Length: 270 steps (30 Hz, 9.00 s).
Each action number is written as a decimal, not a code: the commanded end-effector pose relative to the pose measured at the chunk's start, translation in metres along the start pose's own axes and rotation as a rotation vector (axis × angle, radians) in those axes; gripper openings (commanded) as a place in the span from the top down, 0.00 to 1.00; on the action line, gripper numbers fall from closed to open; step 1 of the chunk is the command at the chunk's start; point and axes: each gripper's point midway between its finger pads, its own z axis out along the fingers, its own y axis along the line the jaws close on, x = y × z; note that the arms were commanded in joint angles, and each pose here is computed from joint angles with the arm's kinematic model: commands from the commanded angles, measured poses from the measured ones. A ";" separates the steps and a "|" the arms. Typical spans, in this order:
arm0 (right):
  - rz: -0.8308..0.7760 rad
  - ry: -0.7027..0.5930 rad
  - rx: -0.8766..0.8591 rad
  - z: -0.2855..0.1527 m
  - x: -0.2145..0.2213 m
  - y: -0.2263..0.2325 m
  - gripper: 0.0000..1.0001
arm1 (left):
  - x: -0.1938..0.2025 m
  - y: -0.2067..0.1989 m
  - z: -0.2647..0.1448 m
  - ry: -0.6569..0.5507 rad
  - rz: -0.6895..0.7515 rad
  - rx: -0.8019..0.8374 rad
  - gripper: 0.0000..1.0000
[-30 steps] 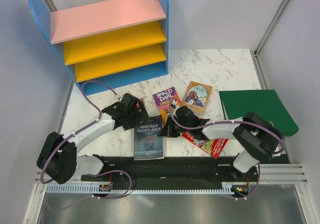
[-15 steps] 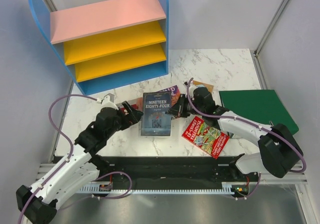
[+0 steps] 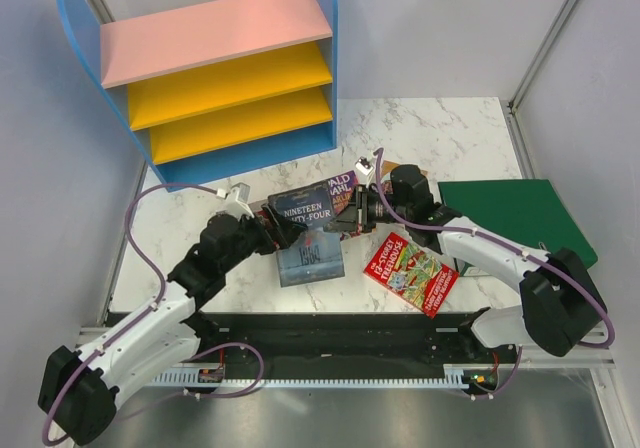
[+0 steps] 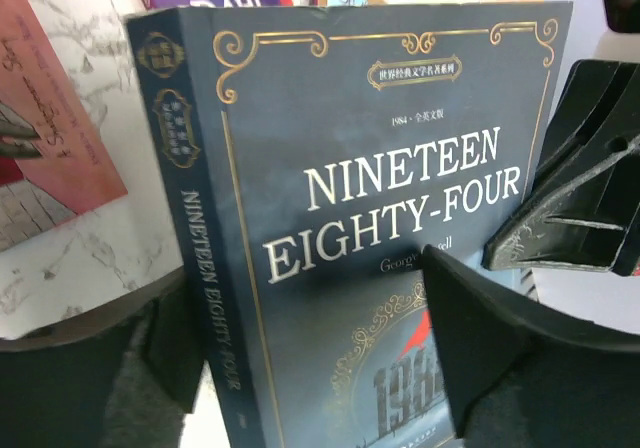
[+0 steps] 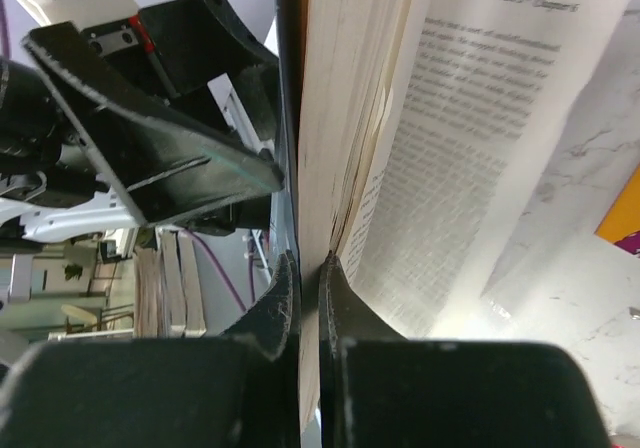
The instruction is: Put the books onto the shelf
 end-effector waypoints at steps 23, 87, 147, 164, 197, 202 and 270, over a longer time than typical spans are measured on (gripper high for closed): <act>-0.008 -0.125 0.062 -0.020 -0.018 -0.025 0.09 | -0.066 -0.107 -0.022 -0.126 0.011 0.378 0.98; 0.208 -0.357 -0.233 -0.038 -0.026 -0.039 0.13 | -0.097 -0.138 0.011 0.238 -0.107 0.862 0.98; 0.046 -0.388 -0.147 -0.047 -0.074 -0.003 1.00 | -0.028 -0.090 0.039 0.428 -0.103 0.672 0.58; -0.048 -0.372 -0.110 -0.058 -0.124 0.009 1.00 | -0.010 -0.088 -0.004 0.480 -0.004 0.622 0.51; -0.037 -0.407 -0.018 -0.082 -0.132 -0.016 0.08 | -0.085 -0.156 -0.040 0.278 0.116 0.593 0.98; -0.059 -0.413 0.061 -0.095 -0.116 -0.022 0.02 | -0.124 -0.185 -0.047 0.212 0.174 0.608 0.98; 0.025 -0.341 0.287 -0.115 0.009 -0.092 0.02 | -0.412 -0.164 0.073 0.012 -0.533 0.550 0.27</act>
